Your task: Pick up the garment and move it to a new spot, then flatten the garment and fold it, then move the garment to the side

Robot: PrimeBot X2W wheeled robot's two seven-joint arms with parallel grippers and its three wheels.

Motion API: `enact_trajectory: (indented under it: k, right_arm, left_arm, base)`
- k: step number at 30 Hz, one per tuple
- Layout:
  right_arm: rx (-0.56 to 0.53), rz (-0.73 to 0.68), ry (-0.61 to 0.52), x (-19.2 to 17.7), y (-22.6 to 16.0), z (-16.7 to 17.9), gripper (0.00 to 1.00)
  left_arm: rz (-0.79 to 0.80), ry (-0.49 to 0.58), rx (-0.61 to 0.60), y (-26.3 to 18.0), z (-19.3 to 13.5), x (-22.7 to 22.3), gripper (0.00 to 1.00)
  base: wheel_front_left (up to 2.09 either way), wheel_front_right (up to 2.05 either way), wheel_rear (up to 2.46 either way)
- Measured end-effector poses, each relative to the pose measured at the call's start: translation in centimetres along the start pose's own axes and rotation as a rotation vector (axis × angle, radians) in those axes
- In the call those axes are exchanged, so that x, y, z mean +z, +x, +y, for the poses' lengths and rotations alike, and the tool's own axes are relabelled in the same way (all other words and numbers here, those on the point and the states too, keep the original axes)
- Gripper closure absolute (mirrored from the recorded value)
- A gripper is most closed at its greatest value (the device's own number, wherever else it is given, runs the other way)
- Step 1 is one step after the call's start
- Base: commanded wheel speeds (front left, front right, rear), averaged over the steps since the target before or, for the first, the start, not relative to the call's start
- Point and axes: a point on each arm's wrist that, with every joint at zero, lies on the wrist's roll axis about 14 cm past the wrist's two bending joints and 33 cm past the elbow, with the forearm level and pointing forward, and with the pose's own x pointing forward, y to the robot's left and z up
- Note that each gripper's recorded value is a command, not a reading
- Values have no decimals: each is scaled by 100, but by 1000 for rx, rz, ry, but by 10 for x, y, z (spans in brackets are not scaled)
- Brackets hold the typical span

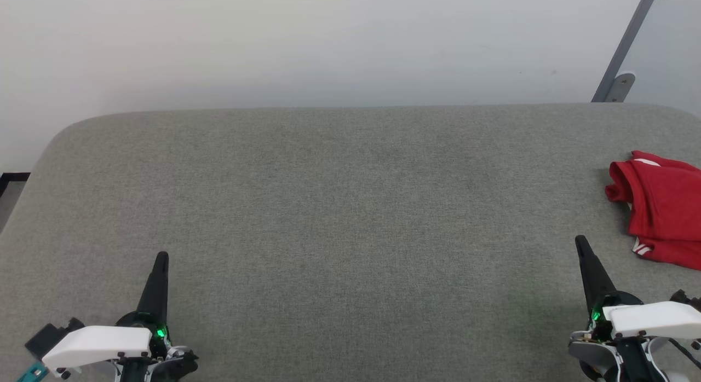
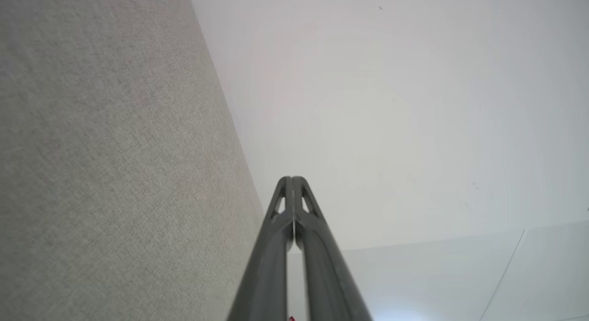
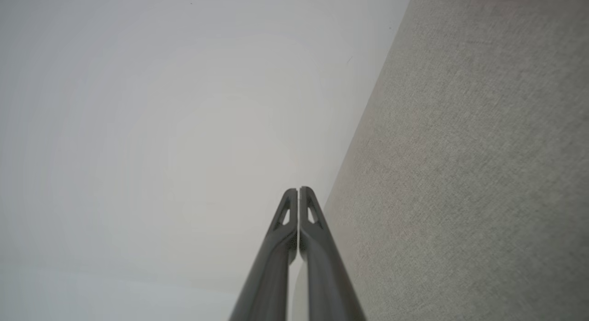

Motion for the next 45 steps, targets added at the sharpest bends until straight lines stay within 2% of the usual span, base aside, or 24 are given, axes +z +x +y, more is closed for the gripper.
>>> enact_trajectory:
  k: [26, 45]
  right_arm:
    - [34, 9, 197, 0, 4, 9, 100]
    - [37, 9, 200, 0, 5, 10, 100]
  left_arm:
    - [50, -172, -35, 11, -12, -15, 100]
    - [51, -174, -37, 11, -12, -15, 100]
  base:
    - [0, 0, 0]
    - [0, 0, 0]
